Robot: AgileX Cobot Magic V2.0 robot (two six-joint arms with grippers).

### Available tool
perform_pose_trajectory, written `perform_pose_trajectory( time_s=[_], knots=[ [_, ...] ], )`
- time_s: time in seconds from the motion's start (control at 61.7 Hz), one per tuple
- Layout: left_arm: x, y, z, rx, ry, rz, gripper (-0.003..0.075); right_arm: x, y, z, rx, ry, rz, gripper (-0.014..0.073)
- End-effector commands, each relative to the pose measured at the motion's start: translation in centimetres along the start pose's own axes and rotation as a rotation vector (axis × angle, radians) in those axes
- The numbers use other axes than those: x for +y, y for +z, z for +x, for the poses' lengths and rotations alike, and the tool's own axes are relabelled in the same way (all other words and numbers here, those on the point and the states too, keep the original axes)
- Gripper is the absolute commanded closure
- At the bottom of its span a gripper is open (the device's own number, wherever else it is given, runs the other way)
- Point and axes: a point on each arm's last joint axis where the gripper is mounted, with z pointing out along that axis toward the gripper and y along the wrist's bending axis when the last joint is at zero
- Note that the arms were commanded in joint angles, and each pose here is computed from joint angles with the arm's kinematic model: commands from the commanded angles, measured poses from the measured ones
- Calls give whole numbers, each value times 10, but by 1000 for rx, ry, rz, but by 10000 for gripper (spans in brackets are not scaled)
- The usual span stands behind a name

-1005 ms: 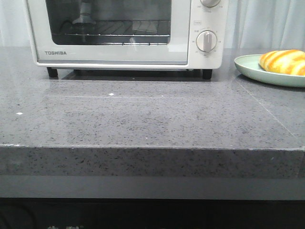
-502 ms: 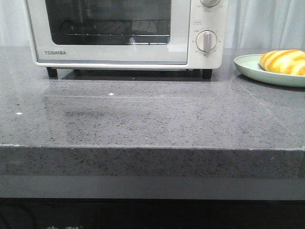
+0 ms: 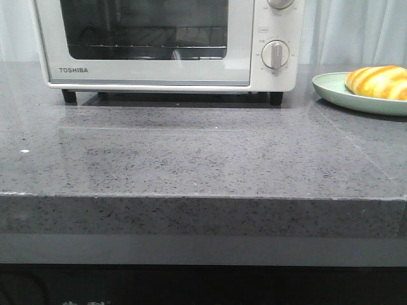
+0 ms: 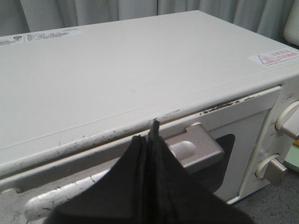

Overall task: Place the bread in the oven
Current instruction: 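Move the left gripper to the toaster oven door handle, then pull the oven door down and open with the left gripper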

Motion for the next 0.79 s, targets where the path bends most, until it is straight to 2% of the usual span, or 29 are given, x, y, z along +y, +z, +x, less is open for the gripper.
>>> perform_pose_trajectory(
  time_s=[0.0, 0.081, 0.227, 0.454, 0.599, 0.778],
  knots=[
    [-2, -10, -24, -102, 6, 5, 738, -1, -5, -16, -100, -8, 12, 14],
    [-2, -9, -19, -40, 6, 5, 738, -1, -5, -16, -100, -8, 12, 14],
    [-3, -18, -6, 151, 2, 11, 738, -1, -5, -16, -99, -8, 12, 14],
    [-8, -53, 3, 435, -30, 41, 738, -1, -5, -16, -99, -8, 12, 14],
    [-9, -84, -3, 520, -42, 51, 738, -1, -5, -15, -98, -8, 12, 14],
    [-7, -130, -21, 458, -46, 51, 738, -1, -5, -14, -72, -7, 11, 14]
  ],
)
